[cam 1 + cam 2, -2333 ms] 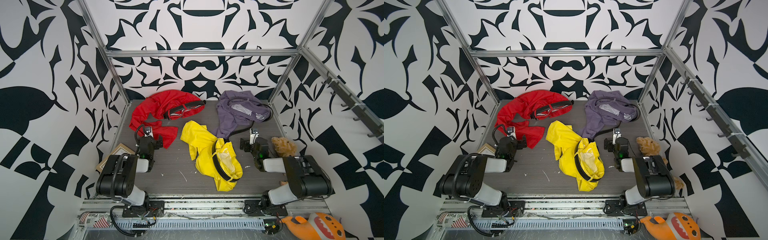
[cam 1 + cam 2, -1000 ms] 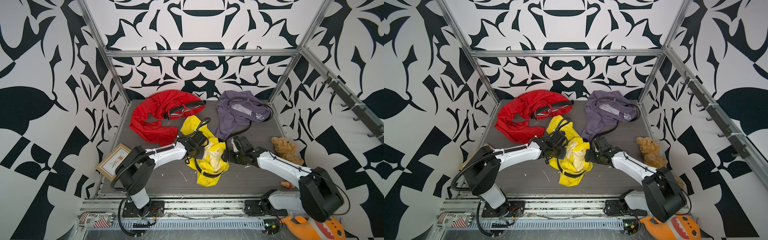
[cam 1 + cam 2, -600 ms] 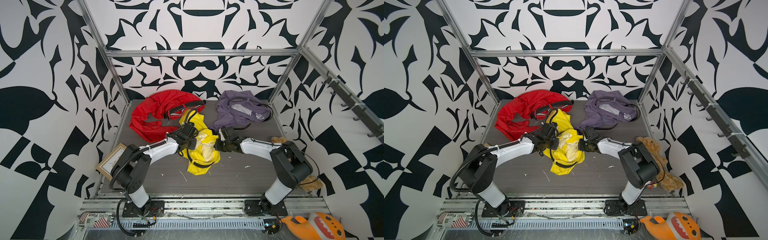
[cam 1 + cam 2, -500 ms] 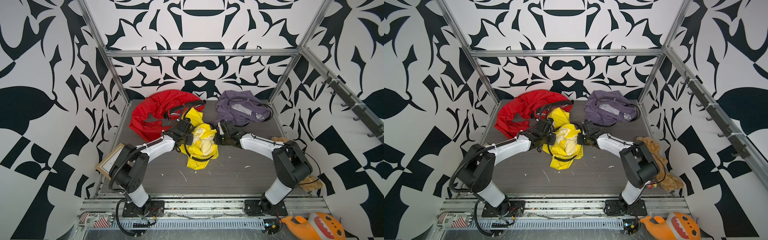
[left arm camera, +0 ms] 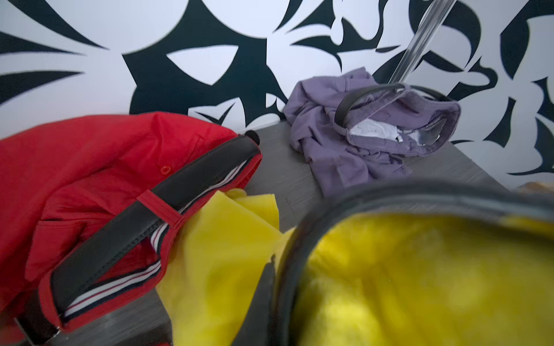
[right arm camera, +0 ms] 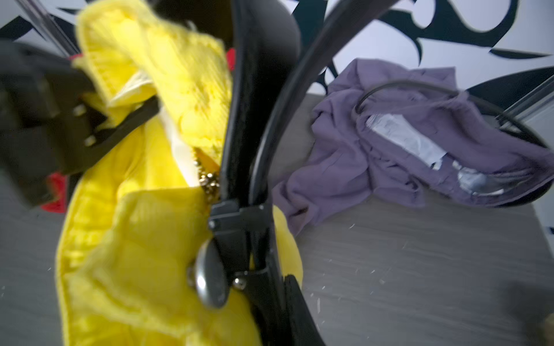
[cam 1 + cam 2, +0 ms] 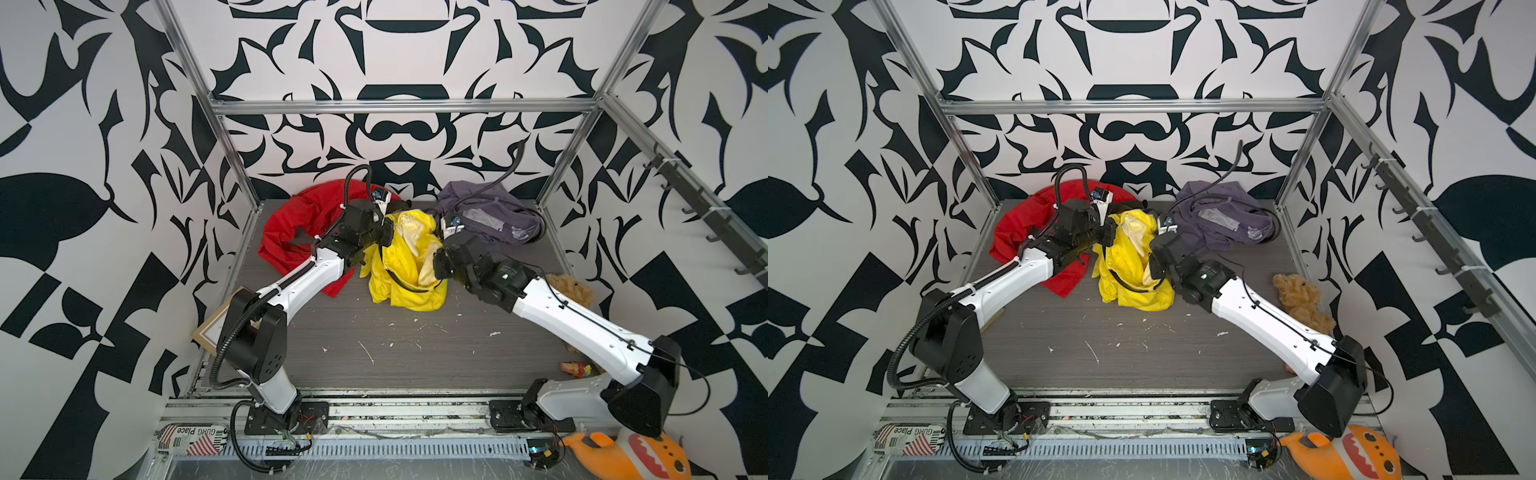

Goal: Remove the belt from the trousers
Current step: Adjust the trousers at the center of the board.

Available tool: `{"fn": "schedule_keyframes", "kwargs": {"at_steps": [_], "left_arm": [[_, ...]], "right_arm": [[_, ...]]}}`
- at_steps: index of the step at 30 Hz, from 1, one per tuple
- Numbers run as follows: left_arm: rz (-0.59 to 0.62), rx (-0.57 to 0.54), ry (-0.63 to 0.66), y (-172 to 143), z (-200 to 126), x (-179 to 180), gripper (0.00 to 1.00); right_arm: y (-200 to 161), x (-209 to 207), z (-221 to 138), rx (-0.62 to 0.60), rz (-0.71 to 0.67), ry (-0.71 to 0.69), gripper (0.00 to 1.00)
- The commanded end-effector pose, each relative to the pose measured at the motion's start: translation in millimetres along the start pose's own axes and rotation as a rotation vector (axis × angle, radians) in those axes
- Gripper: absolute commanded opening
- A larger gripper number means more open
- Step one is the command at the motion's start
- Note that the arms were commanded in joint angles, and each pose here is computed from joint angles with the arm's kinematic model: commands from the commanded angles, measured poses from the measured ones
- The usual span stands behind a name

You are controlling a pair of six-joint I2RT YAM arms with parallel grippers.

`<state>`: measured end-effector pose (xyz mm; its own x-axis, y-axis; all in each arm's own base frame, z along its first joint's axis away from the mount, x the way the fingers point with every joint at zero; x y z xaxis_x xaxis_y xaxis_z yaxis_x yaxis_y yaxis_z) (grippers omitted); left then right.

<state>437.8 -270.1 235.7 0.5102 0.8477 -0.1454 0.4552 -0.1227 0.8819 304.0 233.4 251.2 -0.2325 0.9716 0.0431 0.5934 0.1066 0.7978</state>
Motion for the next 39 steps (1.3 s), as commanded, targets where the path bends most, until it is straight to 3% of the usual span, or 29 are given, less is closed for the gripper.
{"fn": "schedule_keyframes", "kwargs": {"at_steps": [1,2,6,8,12,16,24,32,39], "left_arm": [[-0.053,0.229,-0.009,-71.5,23.4,7.3,0.0],[-0.076,0.281,0.001,-87.8,24.5,9.4,0.0],[-0.171,0.354,0.025,-129.7,8.7,13.0,0.54],[-0.192,0.354,0.056,-138.1,-6.8,16.9,0.71],[-0.193,0.377,0.133,-140.9,-43.2,25.1,0.89],[-0.215,0.362,0.153,-124.7,-72.7,19.7,0.94],[-0.075,0.359,0.115,-104.3,-93.0,-61.0,0.96],[0.063,0.458,0.0,-134.8,-85.0,-157.1,0.96],[0.14,0.673,0.029,-204.9,-94.6,-162.2,0.93]], "right_arm": [[-69.8,19.5,9.9,0.189,0.034,-0.036,0.0],[-79.8,25.4,14.9,0.209,0.047,-0.04,0.0],[-115.1,57.7,45.3,0.316,0.08,0.038,0.0],[-128.8,73.1,52.9,0.38,0.074,0.094,0.02],[-139.8,83.0,40.3,0.47,0.052,0.172,0.41],[-141.9,71.5,5.6,0.529,0.037,0.215,0.66],[-115.9,4.9,-69.3,0.446,0.064,0.128,0.86],[-101.0,-73.6,-85.2,0.359,0.141,-0.039,0.9],[-101.3,-99.7,-83.5,0.352,0.185,-0.071,0.9]]}}
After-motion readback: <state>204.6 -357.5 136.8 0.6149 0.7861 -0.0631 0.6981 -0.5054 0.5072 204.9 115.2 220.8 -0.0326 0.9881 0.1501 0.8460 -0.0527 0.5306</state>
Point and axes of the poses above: each gripper's point midway between its finger pads, its own z axis out along the fingers, its own x axis along the line the jaws close on, y = z × x, the point moved 1 cm from there along -z, back along the fingers, and after that the axes turned 1 degree about -z, right-handed, at the moved point
